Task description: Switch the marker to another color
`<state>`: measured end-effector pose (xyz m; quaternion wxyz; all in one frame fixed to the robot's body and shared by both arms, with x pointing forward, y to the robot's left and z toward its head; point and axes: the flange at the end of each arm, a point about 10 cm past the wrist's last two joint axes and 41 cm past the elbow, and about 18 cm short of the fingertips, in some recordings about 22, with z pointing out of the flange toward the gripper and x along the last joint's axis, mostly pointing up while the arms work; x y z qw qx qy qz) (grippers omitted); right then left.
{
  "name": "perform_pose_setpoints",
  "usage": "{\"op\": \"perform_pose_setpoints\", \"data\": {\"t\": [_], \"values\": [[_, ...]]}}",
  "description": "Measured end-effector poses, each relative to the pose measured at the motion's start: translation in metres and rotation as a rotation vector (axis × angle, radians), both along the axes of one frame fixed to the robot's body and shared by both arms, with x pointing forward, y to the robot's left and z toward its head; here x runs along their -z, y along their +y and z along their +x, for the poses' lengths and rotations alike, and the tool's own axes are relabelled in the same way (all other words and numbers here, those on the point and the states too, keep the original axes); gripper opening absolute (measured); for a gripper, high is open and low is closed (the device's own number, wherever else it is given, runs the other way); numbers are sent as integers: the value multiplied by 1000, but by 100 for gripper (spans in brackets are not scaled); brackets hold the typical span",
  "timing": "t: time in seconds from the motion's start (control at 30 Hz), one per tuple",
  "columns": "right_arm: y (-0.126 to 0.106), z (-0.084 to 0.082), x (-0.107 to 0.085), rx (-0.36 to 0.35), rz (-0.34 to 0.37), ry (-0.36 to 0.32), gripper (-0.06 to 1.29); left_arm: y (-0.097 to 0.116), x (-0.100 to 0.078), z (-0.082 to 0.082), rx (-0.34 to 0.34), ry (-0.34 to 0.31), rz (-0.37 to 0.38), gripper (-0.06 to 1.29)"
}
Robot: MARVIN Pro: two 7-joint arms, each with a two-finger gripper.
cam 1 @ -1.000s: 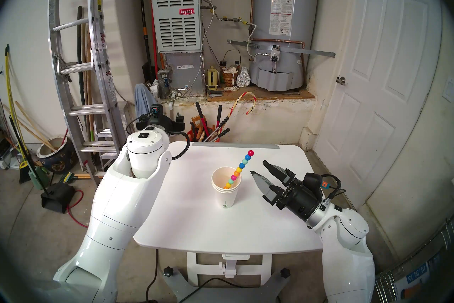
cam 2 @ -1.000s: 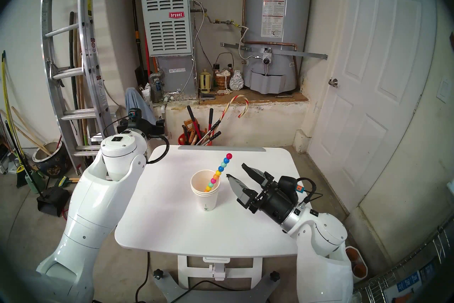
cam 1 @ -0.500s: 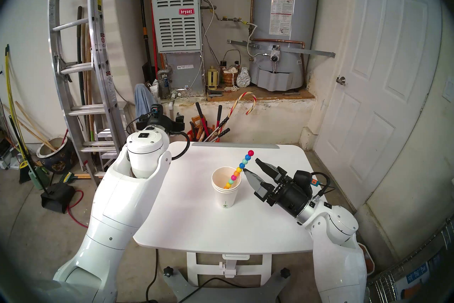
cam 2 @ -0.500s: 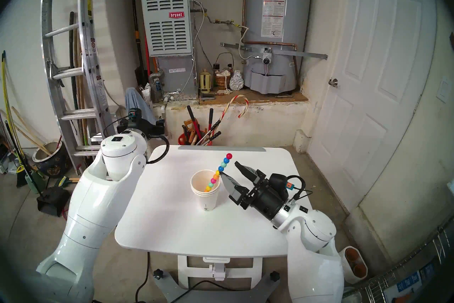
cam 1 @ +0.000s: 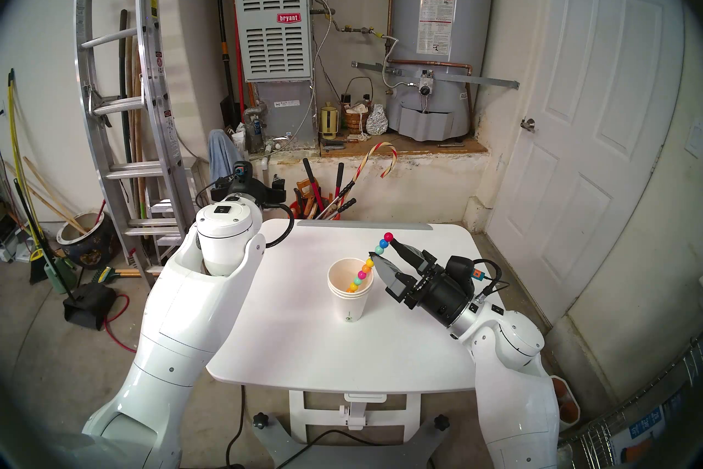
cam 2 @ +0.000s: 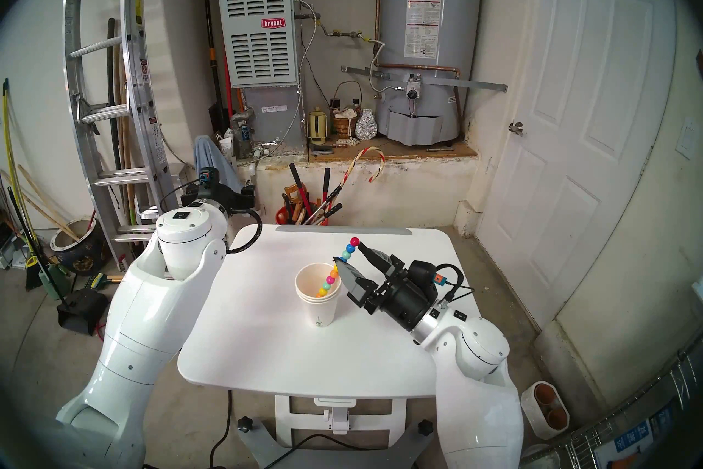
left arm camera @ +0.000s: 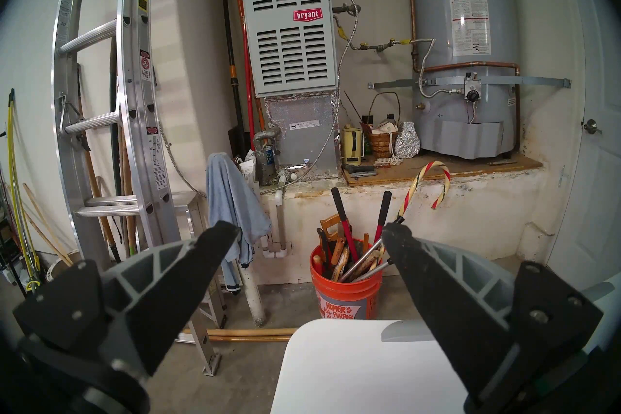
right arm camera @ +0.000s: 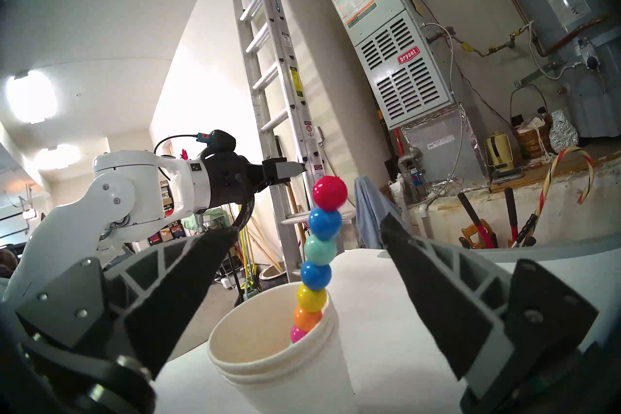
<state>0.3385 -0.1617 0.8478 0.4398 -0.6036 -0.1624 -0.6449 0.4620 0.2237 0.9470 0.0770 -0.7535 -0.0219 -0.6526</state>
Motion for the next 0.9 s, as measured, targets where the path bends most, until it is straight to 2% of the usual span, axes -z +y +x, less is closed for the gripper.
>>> {"op": "perform_pose_setpoints", "data": {"t": [0.23, 0.33, 0.4, 0.5, 0.57, 0.67, 0.73, 0.9], "values": [[1, 1, -1, -9, 2, -9, 118, 0, 0, 0, 0, 0, 0, 123], [1, 1, -1, -12, 3, -11, 97, 0, 0, 0, 0, 0, 0, 123], [1, 1, -1, -14, 4, -12, 75, 0, 0, 0, 0, 0, 0, 123], [2, 2, -1, -16, 3, -12, 81, 0, 0, 0, 0, 0, 0, 123], [2, 2, -1, -17, 3, -13, 53, 0, 0, 0, 0, 0, 0, 123], [2, 2, -1, -19, 2, -13, 51, 0, 0, 0, 0, 0, 0, 123], [3, 3, -1, -20, 2, -14, 45, 0, 0, 0, 0, 0, 0, 123], [5, 3, -2, -24, 1, -17, 44, 0, 0, 0, 0, 0, 0, 123]]}}
